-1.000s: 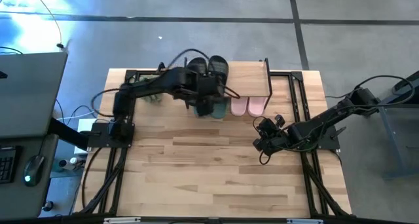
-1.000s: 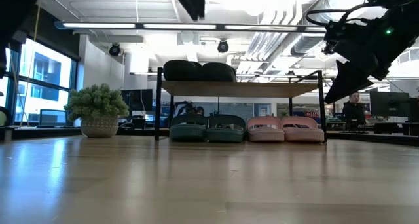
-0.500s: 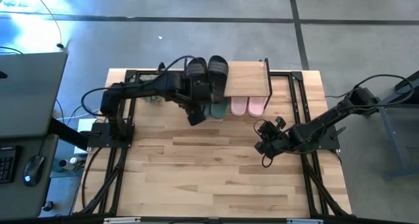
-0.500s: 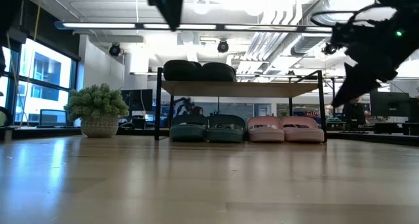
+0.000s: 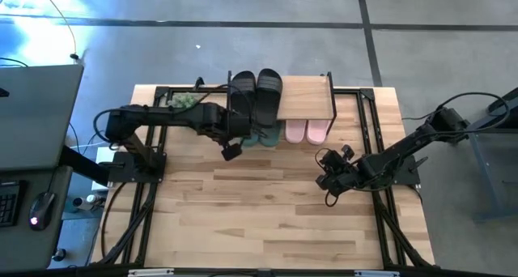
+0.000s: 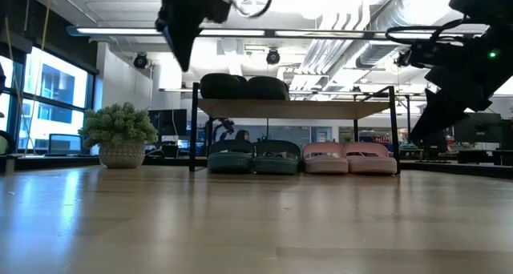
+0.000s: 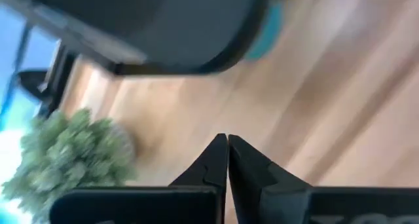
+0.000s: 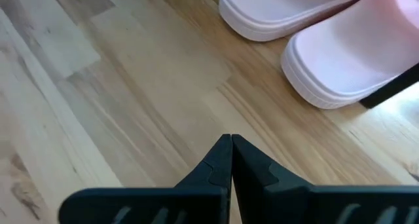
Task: Pick and place slides into the shelf
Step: Adjust the black slides on the shelf, then return to Home Position
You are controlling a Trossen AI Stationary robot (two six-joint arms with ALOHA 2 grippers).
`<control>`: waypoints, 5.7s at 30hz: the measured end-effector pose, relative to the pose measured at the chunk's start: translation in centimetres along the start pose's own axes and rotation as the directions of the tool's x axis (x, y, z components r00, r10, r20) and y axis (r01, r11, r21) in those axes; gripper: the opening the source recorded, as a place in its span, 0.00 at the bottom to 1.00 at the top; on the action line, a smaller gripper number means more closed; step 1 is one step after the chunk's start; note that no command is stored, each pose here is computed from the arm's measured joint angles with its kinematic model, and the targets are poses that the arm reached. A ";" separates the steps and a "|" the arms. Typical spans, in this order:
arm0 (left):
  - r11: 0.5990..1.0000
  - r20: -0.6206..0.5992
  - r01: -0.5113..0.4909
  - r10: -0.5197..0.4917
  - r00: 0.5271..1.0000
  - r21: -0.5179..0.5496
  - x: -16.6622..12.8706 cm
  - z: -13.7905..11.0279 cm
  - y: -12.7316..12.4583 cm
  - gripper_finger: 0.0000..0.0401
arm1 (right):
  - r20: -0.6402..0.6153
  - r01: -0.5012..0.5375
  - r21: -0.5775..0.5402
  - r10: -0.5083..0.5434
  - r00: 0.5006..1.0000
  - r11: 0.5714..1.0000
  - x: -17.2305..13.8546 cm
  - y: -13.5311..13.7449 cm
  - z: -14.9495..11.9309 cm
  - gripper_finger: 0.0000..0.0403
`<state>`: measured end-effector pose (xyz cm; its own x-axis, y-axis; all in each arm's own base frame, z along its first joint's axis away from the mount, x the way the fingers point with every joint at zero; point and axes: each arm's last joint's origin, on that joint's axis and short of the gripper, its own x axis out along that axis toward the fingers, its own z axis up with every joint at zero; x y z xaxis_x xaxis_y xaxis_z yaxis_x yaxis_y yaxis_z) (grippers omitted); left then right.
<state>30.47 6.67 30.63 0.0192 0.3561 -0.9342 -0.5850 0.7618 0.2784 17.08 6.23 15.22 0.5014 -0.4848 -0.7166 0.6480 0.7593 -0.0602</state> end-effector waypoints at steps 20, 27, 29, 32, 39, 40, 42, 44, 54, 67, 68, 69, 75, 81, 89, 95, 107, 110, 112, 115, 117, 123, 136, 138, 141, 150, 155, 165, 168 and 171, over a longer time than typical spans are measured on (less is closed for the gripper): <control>1.000 0.096 0.028 -0.027 0.995 -0.012 5.1 1.1 0.4 0.01 | 0.004 -0.006 0.005 0.006 1.000 1.000 0.0 0.1 0.0 0.00; 0.998 0.117 0.070 -0.070 0.991 0.004 5.1 1.4 0.2 0.01 | 0.004 -0.006 0.004 0.006 1.000 1.000 0.0 0.1 0.0 0.00; 0.997 0.105 0.079 -0.080 0.991 0.008 5.1 1.3 0.2 0.00 | 0.004 -0.006 0.004 0.006 1.000 1.000 0.0 0.1 0.0 0.00; 0.997 0.076 0.075 -0.076 0.994 0.010 5.1 1.0 0.3 0.00 | 0.004 -0.006 0.004 0.006 1.000 1.000 0.0 0.1 0.0 0.00; 0.993 0.037 0.121 -0.121 0.992 -0.004 4.2 0.1 0.1 0.01 | 0.000 -0.008 0.003 0.008 1.000 1.000 0.0 0.1 0.0 0.00; 0.991 0.051 0.134 -0.134 0.990 0.006 3.8 -0.1 -0.2 0.01 | -0.004 -0.010 0.002 0.010 1.000 1.000 0.0 0.1 0.0 0.00; 0.987 0.074 0.156 -0.158 0.985 0.029 2.9 -0.6 -0.7 0.00 | -0.006 -0.010 0.002 0.010 1.000 1.000 0.0 0.1 0.0 0.00; 0.982 0.121 0.181 -0.187 0.975 0.057 1.6 -1.1 -1.2 0.00 | -0.012 -0.013 0.000 0.013 1.000 1.000 0.0 0.1 0.0 0.00; 0.686 0.399 0.446 -0.711 0.579 0.576 -7.5 -3.2 -4.6 0.00 | -0.060 -0.128 0.018 0.129 0.990 0.992 -1.0 -0.1 0.5 0.00; 0.432 0.350 0.429 -0.900 0.259 0.793 -1.9 -1.7 -6.8 0.00 | 0.275 -0.689 -0.070 0.677 0.682 0.722 -5.2 -3.5 1.7 0.00; 0.424 0.348 0.447 -0.905 0.246 0.788 -0.9 -2.0 -6.8 0.00 | 0.323 -0.718 -0.061 0.694 0.643 0.693 -5.1 -4.0 1.4 0.00; 0.431 0.357 0.457 -0.902 0.243 0.778 -0.1 -2.3 -6.6 0.00 | 0.363 -0.742 -0.057 0.707 0.608 0.668 -5.1 -4.5 1.1 0.00; 0.498 0.450 0.452 -0.866 0.218 0.740 1.3 -3.5 -4.6 0.00 | 0.488 -0.781 -0.101 0.715 0.501 0.616 -5.7 -6.6 0.7 0.00; 0.597 0.583 0.387 -0.795 0.170 0.702 -1.6 -5.9 -1.6 0.00 | 0.579 -0.722 -0.119 0.638 0.508 0.682 -7.6 -9.0 2.0 0.00; 0.741 0.774 0.372 -0.628 0.087 0.559 -3.8 -12.3 3.7 0.00 | 0.636 -0.641 -0.112 0.550 0.541 0.760 -10.0 -11.4 3.4 0.00; 0.769 0.839 0.384 -0.544 -0.027 0.511 -3.7 -17.0 6.5 0.00 | 0.637 -0.605 -0.126 0.532 0.558 0.786 -10.6 -12.2 3.5 0.00; 0.790 0.899 0.436 -0.414 -0.141 0.432 -3.3 -22.9 9.9 0.00 | 0.673 -0.604 -0.141 0.524 0.522 0.784 -12.2 -13.7 3.9 0.00; 0.795 0.911 0.451 -0.390 -0.132 0.405 -3.0 -23.7 10.4 0.00 | 0.680 -0.606 -0.147 0.525 0.512 0.781 -13.0 -14.3 4.2 0.00; 0.797 0.915 0.454 -0.381 -0.133 0.398 -2.9 -24.2 10.6 0.00 | 0.697 -0.614 -0.151 0.524 0.489 0.774 -13.6 -14.7 4.5 0.00; 0.799 0.917 0.455 -0.374 -0.136 0.393 -2.7 -24.9 10.9 0.00 | 0.703 -0.622 -0.158 0.529 0.475 0.767 -14.0 -14.9 4.7 0.00; 0.799 0.919 0.456 -0.368 -0.146 0.392 -2.6 -25.4 11.2 0.00 | 0.703 -0.629 -0.158 0.534 0.470 0.761 -14.0 -14.9 4.7 0.00; 0.804 0.925 0.464 -0.363 -0.111 0.372 -2.2 -25.5 11.2 0.00 | 0.703 -0.667 -0.168 0.563 0.435 0.726 -13.4 -14.1 4.5 0.00; 0.733 0.890 0.524 -0.439 -0.124 0.435 4.9 -23.1 6.4 0.00 | 0.706 -0.792 -0.255 0.666 0.240 0.555 -6.3 -8.9 0.8 0.00; 0.726 0.882 0.523 -0.455 -0.121 0.447 6.1 -23.0 5.8 0.00 | 0.703 -0.803 -0.244 0.670 0.240 0.544 -6.0 -8.7 0.5 0.00; 0.715 0.878 0.540 -0.466 -0.107 0.445 7.3 -22.9 5.2 0.00 | 0.695 -0.815 -0.224 0.674 0.250 0.534 -5.5 -8.6 0.2 0.00; 0.691 0.871 0.589 -0.488 -0.048 0.419 9.8 -22.9 4.1 0.00 | 0.688 -0.814 -0.222 0.677 0.260 0.537 -4.9 -8.4 -0.2 0.00; 0.697 0.867 0.587 -0.498 -0.018 0.412 10.0 -22.9 4.1 0.00 | 0.617 -0.764 -0.227 0.696 0.367 0.604 -3.9 -8.1 -1.0 0.00; 0.728 0.860 0.559 -0.507 0.051 0.397 10.6 -23.0 3.9 0.00 | 0.560 -0.652 -0.301 0.682 0.470 0.696 -3.0 -7.8 -1.5 0.00; 0.728 0.860 0.559 -0.507 0.051 0.397 10.6 -23.0 3.9 0.00 | 0.561 -0.644 -0.310 0.682 0.470 0.699 -3.1 -7.8 -1.5 0.00; 0.729 0.860 0.559 -0.507 0.051 0.396 10.6 -23.0 3.9 0.00 | 0.561 -0.648 -0.305 0.682 0.470 0.698 -3.1 -7.8 -1.5 0.00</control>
<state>9.78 0.96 16.63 0.9952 0.0975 0.0029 -0.0942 0.9684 -0.2308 9.61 2.40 16.84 0.9989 0.0461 0.0114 -0.0475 0.9765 0.2102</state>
